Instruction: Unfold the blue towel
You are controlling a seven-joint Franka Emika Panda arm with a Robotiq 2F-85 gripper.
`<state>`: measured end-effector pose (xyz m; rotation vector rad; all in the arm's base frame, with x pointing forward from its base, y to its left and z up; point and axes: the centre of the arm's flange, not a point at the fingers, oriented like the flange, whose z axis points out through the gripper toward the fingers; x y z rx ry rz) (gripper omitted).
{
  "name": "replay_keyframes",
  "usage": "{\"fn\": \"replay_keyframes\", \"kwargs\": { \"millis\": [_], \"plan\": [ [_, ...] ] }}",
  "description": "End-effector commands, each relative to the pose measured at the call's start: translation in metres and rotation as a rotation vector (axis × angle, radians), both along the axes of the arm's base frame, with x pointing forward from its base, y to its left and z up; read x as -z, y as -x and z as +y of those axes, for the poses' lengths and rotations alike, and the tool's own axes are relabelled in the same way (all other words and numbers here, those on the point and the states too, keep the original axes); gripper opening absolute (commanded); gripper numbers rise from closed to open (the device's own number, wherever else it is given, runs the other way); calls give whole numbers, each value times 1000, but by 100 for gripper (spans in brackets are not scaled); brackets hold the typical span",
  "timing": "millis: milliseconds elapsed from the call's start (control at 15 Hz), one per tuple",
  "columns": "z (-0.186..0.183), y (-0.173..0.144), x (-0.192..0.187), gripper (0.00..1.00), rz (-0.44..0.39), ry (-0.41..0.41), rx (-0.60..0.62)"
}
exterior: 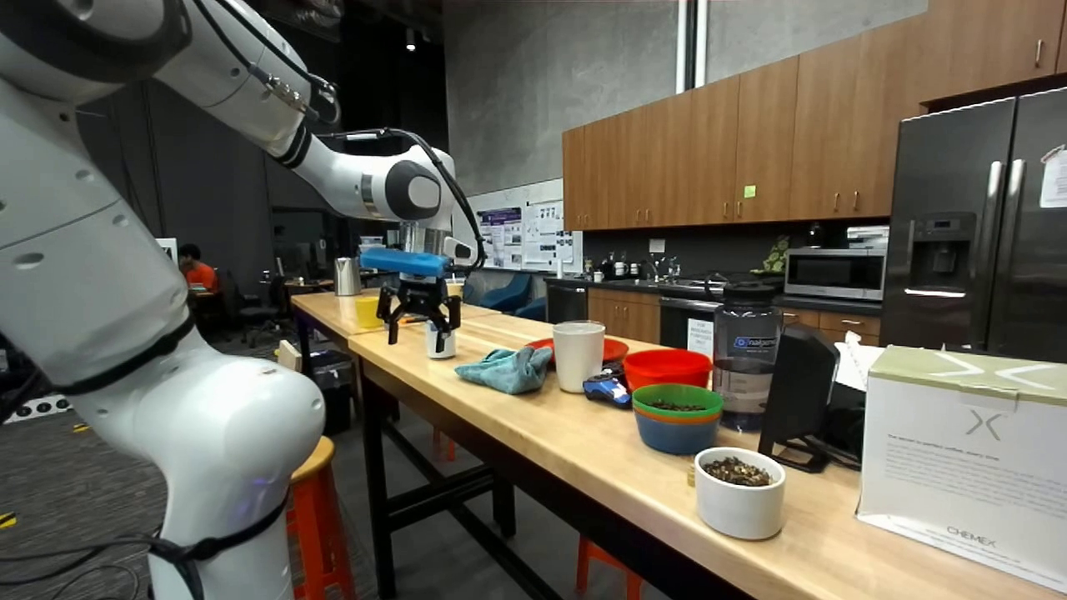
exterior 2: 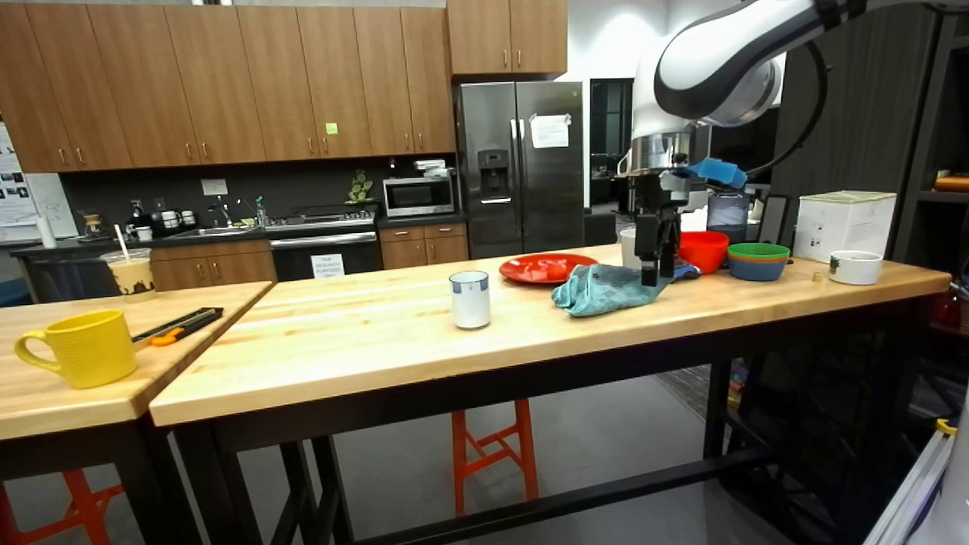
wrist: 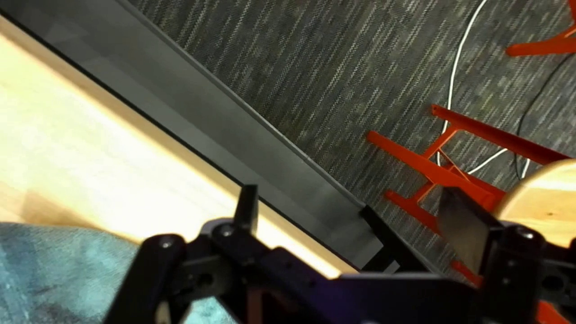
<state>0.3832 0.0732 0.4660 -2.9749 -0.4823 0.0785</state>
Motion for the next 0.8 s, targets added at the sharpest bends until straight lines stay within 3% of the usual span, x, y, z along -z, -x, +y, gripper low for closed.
{"fn": "replay_keyframes", "kwargs": {
  "millis": [0, 733],
  "plan": [
    [3, -12, 2, 100, -60, 56, -75],
    [-3, -31, 7, 100, -469, 338, -356]
  ]
}}
